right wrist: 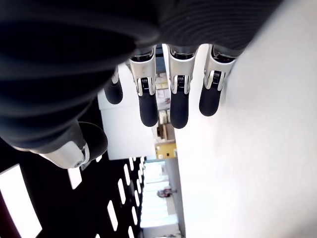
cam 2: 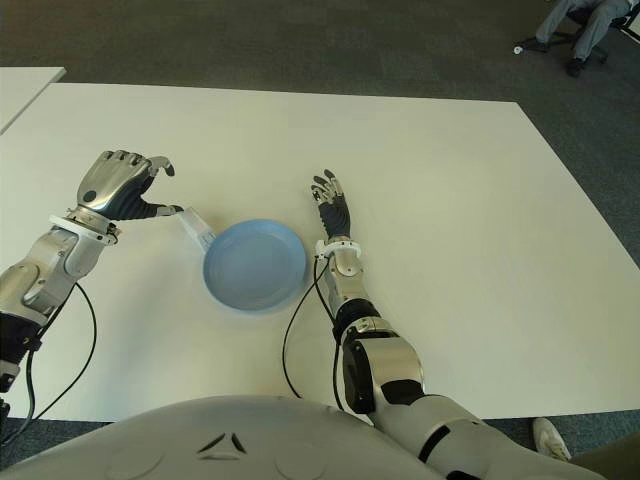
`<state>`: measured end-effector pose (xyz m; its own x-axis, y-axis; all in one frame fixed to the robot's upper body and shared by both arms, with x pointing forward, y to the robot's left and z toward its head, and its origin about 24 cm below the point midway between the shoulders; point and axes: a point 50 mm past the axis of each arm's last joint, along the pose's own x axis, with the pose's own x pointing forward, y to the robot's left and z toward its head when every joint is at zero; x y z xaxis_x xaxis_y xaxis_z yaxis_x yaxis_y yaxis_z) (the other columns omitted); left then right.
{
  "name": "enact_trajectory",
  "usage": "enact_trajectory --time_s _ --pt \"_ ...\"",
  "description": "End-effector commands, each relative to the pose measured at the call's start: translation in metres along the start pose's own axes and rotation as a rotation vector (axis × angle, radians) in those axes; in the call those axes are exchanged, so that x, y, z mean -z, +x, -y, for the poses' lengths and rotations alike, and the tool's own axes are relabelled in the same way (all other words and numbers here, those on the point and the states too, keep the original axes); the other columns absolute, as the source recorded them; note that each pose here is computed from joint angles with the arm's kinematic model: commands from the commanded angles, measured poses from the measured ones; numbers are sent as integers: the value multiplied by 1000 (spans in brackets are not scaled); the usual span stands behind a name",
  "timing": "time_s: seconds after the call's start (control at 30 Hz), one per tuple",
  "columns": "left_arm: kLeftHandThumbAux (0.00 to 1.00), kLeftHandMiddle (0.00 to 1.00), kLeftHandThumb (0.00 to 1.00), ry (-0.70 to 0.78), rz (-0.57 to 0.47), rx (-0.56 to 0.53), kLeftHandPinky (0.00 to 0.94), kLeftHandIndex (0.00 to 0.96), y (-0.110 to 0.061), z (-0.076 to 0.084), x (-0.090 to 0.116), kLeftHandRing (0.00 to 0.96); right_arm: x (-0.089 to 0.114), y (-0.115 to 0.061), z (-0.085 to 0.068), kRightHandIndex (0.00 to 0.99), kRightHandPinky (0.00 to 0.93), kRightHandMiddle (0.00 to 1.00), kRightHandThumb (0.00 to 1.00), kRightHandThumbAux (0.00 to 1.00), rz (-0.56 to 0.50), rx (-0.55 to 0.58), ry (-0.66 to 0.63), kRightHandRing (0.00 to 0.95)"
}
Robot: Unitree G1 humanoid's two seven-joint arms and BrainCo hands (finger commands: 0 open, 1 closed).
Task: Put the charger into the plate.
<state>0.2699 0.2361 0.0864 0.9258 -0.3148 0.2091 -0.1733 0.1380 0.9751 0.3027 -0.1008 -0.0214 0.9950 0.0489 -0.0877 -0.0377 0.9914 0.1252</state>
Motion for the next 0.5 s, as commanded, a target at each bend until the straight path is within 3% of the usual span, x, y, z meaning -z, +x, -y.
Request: enact_trajectory --time_s 0.03,0.23,0.5 --pt "697 867 749 -36 -35 29 829 442 -2 3 0 861 21 -10 -5 56 172 202 0 510 -121 3 24 185" --pt "697 833 747 -45 -73 48 785 443 -4 4 4 832 21 -10 -6 60 160 215 0 516 -118 4 14 192" --pt "691 711 719 -22 -157 79 655 432 -8 5 9 697 21 -10 -6 63 171 221 0 520 -120 5 13 198"
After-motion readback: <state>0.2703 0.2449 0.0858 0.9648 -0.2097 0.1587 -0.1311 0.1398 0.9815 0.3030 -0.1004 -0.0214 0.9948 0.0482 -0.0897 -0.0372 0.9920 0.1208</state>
